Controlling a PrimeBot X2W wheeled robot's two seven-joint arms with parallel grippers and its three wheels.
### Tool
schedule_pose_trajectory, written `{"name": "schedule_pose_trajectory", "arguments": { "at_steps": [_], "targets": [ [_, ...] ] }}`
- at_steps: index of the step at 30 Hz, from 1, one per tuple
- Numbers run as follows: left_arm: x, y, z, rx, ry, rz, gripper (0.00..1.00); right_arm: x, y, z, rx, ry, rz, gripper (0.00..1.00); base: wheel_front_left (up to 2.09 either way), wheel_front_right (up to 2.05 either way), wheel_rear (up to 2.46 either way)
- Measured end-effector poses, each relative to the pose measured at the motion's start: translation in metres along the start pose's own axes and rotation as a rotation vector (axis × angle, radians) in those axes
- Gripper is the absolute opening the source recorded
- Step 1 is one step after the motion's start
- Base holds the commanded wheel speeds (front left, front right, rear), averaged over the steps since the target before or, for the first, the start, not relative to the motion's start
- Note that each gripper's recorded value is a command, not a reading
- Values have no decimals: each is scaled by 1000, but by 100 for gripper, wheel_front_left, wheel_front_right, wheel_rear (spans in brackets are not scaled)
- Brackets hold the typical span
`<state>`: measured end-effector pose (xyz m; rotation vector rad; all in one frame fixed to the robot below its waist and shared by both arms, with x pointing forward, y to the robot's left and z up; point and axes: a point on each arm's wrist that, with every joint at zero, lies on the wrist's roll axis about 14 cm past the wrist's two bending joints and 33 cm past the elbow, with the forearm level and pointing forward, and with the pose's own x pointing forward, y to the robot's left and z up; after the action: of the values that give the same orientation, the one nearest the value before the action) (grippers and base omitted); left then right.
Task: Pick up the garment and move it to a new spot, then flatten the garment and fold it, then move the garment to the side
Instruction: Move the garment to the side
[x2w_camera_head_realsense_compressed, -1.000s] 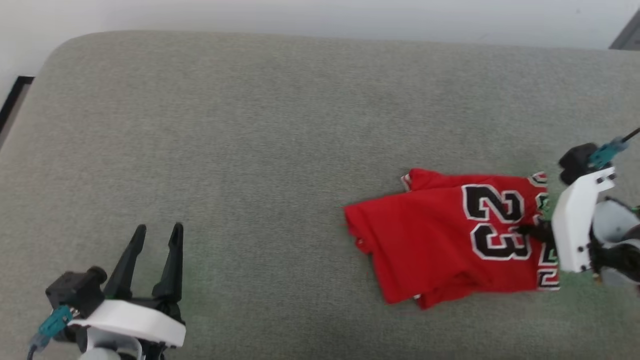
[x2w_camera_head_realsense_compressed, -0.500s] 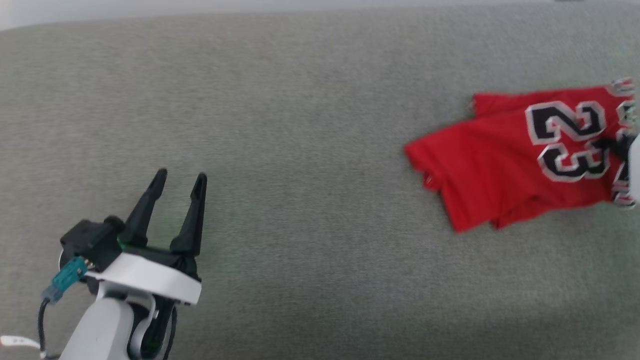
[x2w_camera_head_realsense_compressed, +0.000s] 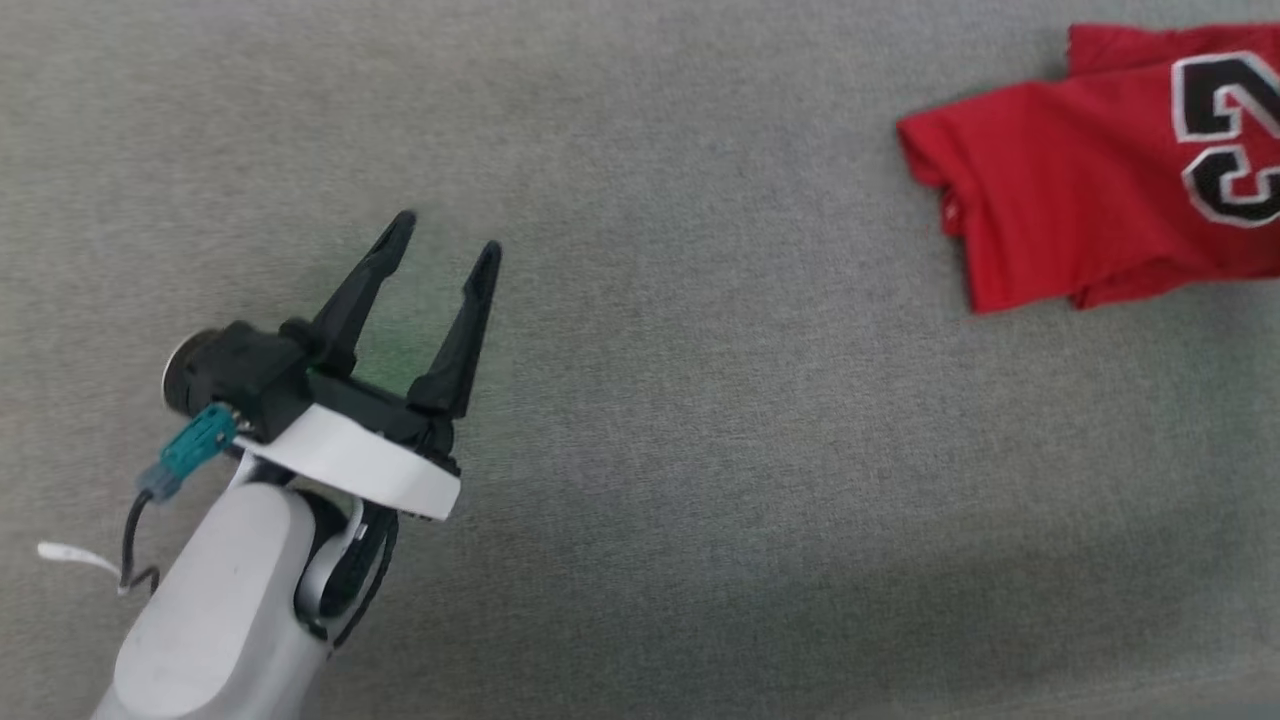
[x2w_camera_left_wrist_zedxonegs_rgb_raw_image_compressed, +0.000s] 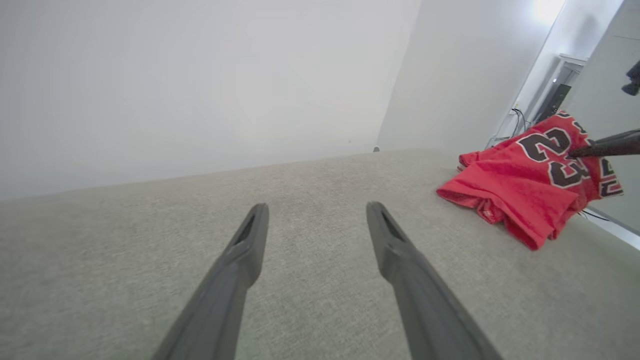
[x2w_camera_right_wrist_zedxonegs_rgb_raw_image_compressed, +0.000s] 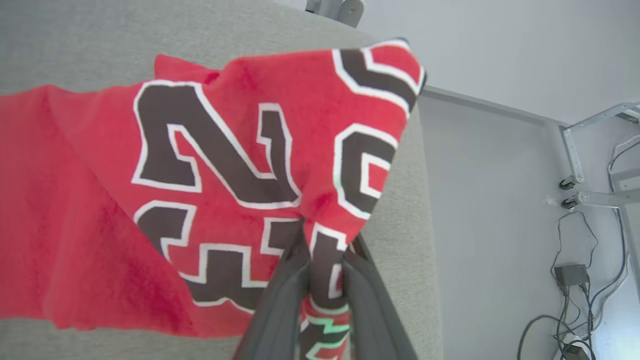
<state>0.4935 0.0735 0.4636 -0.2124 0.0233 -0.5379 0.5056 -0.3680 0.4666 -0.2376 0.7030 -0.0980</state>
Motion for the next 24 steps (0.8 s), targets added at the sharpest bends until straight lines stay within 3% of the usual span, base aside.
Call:
{"name": "schedule_pose_trajectory", "arguments": {
  "at_steps": [13,24],
  "targets": [
    [43,-30,-20,-11,14,-158,100,17,-68,-12,-41,-6,-226,0,0,0,0],
    [47,-28,-30,-4,33,-178,100,48,-61,-21,-79,9,-241,0,0,0,0]
  ]
}}
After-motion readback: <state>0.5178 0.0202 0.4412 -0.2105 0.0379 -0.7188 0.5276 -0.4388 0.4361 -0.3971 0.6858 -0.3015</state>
